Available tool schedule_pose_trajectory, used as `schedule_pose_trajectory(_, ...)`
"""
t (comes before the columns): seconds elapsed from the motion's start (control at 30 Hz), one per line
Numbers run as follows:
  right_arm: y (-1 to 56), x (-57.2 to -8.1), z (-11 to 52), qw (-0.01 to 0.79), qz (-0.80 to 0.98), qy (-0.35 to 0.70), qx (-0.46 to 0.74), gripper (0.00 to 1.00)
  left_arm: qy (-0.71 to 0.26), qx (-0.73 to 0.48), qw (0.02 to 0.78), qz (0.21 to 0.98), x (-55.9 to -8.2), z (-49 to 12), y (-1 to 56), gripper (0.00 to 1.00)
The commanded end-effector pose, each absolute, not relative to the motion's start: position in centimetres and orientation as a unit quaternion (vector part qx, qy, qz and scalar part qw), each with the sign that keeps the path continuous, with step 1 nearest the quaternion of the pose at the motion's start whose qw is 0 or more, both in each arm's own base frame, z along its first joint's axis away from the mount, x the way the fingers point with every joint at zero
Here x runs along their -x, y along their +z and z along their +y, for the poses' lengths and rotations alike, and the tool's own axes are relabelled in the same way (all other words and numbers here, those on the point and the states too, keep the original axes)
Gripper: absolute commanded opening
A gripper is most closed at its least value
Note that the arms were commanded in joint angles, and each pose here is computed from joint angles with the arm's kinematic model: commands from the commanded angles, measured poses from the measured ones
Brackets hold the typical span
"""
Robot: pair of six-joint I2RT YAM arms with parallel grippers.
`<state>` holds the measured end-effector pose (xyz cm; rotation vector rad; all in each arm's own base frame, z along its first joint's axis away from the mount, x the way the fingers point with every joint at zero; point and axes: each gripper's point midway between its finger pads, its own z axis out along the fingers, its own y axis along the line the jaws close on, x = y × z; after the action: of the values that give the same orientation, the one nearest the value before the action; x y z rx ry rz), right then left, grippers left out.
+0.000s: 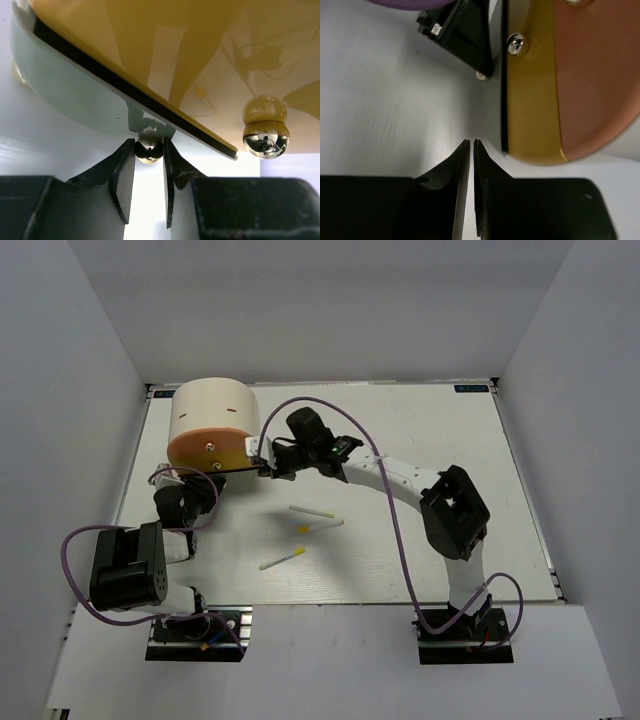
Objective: Sort the stationery into containers
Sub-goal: Open the drawer in the storage box.
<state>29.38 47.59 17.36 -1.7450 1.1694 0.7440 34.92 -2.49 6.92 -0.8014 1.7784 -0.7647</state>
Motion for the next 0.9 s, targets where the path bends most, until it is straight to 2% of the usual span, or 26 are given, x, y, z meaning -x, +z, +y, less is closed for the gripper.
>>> schedule_pose_trajectory(0.0, 19.6, -31.2, 50.6, 0.496, 0.439, 0.269, 0.699, 0.13, -0.292, 0.333, 0.467, 0.765, -33.2, -2.4, 4.2, 0.17)
schedule_pose_trajectory(0.27, 18.7, -32.4, 54.7, 0.534, 0.429, 0.227, 0.692, 0.13, -0.297, 0.328, 0.469, 0.764, -33.1, -2.6, 4.3, 0.17)
schedule_pose_trajectory(0.57, 19.2, -35.9, 56.0, 0.596, 0.448, 0.144, 0.651, 0.13, -0.305, 0.318, 0.471, 0.764, -32.5, -3.3, 4.8, 0.17)
schedule_pose_trajectory(0.87, 19.3, -37.7, 56.4, 0.612, 0.465, 0.110, 0.630, 0.13, -0.308, 0.318, 0.466, 0.766, -31.5, -3.6, 4.5, 0.17)
